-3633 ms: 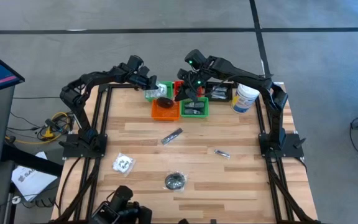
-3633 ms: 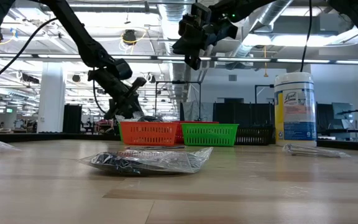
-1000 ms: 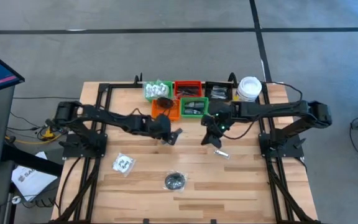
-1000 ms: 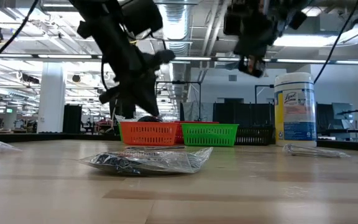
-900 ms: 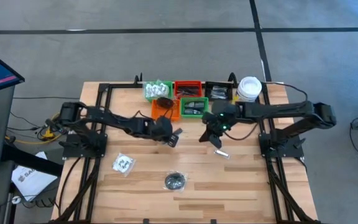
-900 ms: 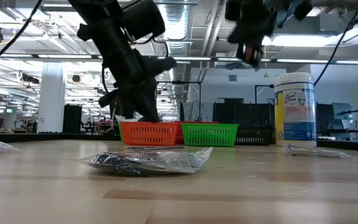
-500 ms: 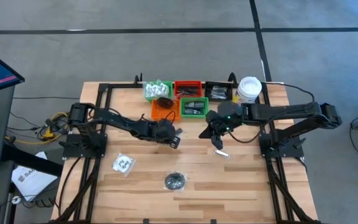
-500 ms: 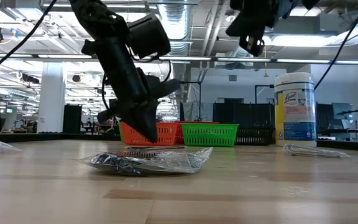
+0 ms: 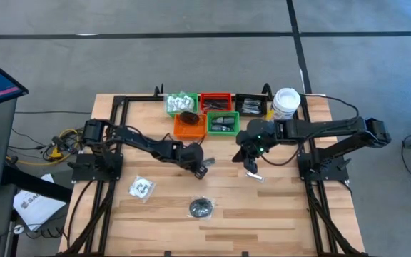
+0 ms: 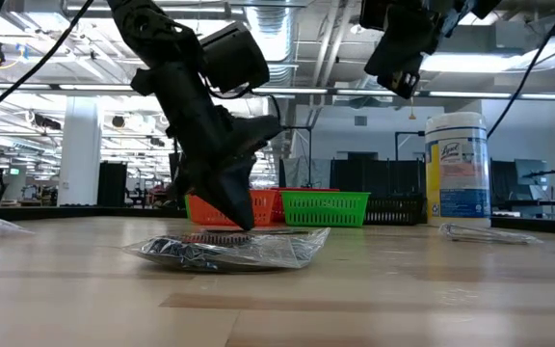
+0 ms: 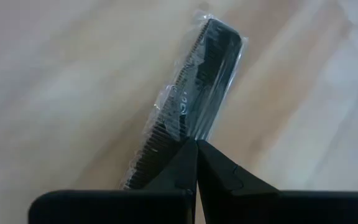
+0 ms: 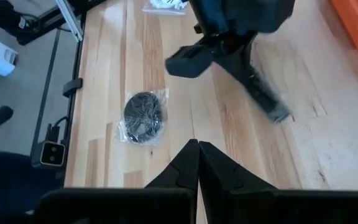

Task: Pick & Place Travel size toiletries
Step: Put the black comb into the red bin

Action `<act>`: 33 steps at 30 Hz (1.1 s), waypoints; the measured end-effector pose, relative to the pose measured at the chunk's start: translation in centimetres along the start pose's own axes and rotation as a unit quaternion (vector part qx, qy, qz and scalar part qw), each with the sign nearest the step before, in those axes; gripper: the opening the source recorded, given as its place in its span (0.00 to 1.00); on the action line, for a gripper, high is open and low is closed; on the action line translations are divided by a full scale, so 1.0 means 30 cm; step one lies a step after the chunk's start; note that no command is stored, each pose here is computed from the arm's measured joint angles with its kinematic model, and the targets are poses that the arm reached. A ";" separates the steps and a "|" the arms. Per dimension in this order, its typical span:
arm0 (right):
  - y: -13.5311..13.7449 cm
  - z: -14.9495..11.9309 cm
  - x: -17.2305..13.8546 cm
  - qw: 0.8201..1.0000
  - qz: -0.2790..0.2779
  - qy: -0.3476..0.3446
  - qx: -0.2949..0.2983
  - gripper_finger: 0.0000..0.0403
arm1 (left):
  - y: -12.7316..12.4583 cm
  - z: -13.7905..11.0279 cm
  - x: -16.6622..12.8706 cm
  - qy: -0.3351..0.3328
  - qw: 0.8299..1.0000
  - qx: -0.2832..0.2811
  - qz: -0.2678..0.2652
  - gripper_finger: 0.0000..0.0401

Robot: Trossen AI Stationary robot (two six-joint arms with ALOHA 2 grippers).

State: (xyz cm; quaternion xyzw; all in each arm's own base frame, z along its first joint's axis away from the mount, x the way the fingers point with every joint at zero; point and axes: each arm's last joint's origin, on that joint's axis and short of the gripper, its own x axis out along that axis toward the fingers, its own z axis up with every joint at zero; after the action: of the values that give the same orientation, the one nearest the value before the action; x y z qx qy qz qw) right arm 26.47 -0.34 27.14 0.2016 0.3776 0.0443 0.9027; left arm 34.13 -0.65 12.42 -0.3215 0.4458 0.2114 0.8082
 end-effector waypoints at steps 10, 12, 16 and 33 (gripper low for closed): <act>0.005 -0.002 0.001 0.999 0.007 0.002 -0.050 0.00 | -0.085 -0.027 -0.052 -0.044 0.997 0.032 -0.054 0.00; 0.008 -0.004 0.008 0.998 0.012 -0.007 -0.062 0.00 | -0.109 -0.021 -0.083 -0.071 0.995 0.034 -0.064 0.00; -0.004 -0.043 0.060 0.997 0.013 -0.007 -0.079 0.00 | -0.118 -0.018 -0.132 -0.095 0.993 0.033 -0.063 0.00; -0.024 -0.059 0.309 0.989 0.086 -0.049 -0.108 0.00 | -0.060 -0.143 -0.123 -0.075 0.992 -0.092 -0.041 0.00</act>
State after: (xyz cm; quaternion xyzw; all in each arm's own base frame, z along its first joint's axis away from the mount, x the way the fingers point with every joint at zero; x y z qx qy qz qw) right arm 31.77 1.75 19.58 0.1361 0.3069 0.1524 0.9295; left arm 30.85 -5.17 14.47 -0.3955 0.3487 0.2420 0.8145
